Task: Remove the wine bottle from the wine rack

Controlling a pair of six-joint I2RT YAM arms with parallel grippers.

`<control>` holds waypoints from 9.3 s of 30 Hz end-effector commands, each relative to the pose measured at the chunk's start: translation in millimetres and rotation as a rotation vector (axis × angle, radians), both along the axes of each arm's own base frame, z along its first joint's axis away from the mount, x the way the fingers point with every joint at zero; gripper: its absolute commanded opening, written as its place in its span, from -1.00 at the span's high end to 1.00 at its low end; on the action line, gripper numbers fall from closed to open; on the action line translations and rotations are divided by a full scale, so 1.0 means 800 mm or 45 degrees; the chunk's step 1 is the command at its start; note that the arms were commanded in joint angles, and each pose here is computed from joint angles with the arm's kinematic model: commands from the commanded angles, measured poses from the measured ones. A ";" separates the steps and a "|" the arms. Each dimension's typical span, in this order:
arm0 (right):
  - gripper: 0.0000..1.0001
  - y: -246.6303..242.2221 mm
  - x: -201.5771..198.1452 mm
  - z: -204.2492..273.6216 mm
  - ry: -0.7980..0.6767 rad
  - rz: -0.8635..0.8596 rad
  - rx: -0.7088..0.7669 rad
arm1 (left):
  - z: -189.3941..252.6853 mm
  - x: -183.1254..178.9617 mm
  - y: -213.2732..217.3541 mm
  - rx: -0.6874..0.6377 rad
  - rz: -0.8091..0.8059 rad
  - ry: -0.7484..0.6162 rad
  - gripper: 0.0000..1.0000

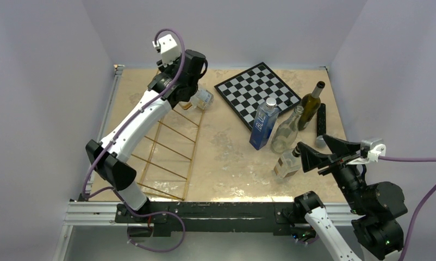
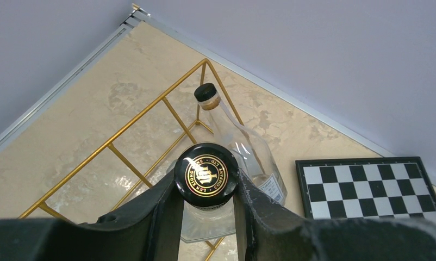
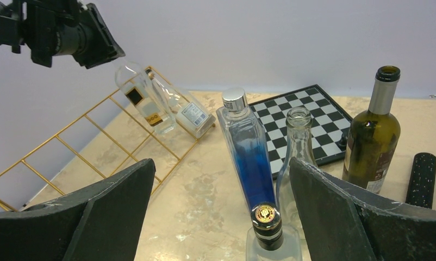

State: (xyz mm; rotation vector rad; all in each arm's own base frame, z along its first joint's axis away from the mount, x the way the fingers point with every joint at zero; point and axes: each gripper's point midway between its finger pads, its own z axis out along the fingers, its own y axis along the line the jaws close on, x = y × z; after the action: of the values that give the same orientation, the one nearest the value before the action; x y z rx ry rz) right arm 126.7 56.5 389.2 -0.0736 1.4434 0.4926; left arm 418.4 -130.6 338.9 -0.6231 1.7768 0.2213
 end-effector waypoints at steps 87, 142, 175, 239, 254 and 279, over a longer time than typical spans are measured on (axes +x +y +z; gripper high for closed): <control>-0.98 -0.011 -0.009 0.002 -0.038 -0.040 -0.001 | 0.055 -0.252 -0.310 0.059 -1.831 -0.446 -0.98; -0.98 -0.014 -0.004 -0.007 -0.029 -0.061 -0.015 | -0.141 0.151 0.042 -0.478 -0.464 -0.049 -0.32; -0.98 -0.006 0.012 -0.005 -0.006 -0.052 -0.032 | -0.142 0.177 0.032 -0.485 -0.522 -0.220 0.21; -0.98 -0.012 0.006 -0.025 0.012 -0.067 -0.074 | -0.001 -0.123 -0.210 -0.041 -1.654 -0.262 1.00; -0.98 -0.013 0.003 -0.032 0.024 -0.068 -0.072 | -0.042 -0.157 -0.239 -0.070 -1.780 -0.171 0.83; -0.98 -0.008 0.013 -0.068 0.305 -0.089 -0.028 | 0.062 -0.214 -0.177 -0.083 -1.697 -0.431 -0.98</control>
State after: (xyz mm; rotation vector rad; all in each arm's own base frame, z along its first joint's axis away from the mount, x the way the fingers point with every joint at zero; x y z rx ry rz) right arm 130.8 48.7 344.7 -0.0580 1.5721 0.4213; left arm 256.4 -295.6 339.7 0.6007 1.6605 -0.8243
